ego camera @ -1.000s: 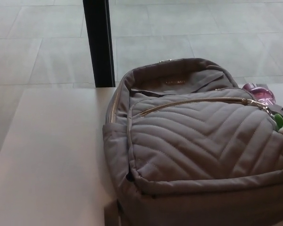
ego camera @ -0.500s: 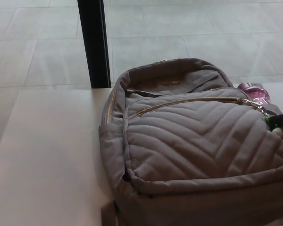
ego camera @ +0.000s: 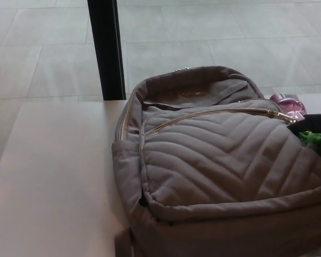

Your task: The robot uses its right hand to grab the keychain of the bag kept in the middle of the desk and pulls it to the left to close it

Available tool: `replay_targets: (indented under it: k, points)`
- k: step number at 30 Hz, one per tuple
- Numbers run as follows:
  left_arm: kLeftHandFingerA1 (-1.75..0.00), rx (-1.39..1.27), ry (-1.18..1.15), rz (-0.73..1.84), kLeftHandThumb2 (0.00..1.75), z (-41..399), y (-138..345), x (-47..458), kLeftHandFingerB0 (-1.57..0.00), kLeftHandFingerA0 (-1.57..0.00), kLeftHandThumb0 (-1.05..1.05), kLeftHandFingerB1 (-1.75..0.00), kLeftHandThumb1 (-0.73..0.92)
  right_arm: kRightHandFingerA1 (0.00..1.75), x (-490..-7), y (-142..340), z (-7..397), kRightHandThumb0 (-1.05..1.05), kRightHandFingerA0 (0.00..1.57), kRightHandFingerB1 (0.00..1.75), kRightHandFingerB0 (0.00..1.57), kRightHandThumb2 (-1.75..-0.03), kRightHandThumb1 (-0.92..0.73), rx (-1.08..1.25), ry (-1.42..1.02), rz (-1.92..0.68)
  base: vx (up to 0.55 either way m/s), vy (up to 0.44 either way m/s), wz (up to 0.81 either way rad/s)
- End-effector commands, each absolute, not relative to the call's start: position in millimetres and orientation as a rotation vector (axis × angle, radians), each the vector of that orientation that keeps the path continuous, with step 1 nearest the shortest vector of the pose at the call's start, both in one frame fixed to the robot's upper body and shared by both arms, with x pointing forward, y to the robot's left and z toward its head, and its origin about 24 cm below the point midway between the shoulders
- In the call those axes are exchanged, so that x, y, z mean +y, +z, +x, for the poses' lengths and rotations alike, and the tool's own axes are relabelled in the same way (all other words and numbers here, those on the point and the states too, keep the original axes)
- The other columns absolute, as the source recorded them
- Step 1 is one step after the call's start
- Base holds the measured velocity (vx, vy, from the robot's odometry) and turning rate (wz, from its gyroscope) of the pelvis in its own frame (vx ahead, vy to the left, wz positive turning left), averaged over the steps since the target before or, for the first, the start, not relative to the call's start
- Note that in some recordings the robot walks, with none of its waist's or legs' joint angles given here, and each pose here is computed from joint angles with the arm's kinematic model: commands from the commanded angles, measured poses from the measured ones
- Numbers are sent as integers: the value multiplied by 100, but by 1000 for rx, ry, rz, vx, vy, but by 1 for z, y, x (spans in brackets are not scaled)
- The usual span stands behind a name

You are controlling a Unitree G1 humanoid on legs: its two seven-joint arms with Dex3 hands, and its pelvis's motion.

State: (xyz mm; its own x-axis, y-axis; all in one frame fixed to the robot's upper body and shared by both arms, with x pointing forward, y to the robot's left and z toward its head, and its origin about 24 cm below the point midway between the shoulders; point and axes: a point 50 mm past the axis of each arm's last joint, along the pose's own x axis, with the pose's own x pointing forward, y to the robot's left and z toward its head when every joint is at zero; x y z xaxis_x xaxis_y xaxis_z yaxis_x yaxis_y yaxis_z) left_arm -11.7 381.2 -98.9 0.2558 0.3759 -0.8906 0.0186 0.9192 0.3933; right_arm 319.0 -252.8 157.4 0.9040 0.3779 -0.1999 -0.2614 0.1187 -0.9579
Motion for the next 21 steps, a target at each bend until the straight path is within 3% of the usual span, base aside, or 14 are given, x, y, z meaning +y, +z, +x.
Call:
replay_targets:
  k: [1,6,11,17,21]
  points:
    - [-105,1311,253,376,83,-15,-99,382,-47,-72,-105,-101,91,131,-253,145,315,-32,87,36,36,-60,-64,-111,473,-1406,0,0,0]
    - [-103,1320,248,377,83,-18,-99,381,-46,-74,-105,-100,92,120,-257,138,311,-35,86,36,38,-61,-69,-60,456,-1466,0,0,0]
    - [-103,1319,232,381,82,-19,-98,382,-44,-68,-105,-99,91,137,-265,129,310,-32,82,38,40,-62,-68,-60,419,-1474,0,0,0]
    - [-104,1313,240,360,80,-20,-97,382,-43,-70,-105,-97,91,130,-272,120,310,-27,81,37,41,-62,-69,-19,388,-1483,0,0,0]
    - [-103,1312,223,369,82,-21,-97,381,-46,-66,-105,-100,91,138,-275,113,308,-24,79,39,45,-63,-72,-16,369,-1464,0,0,0]
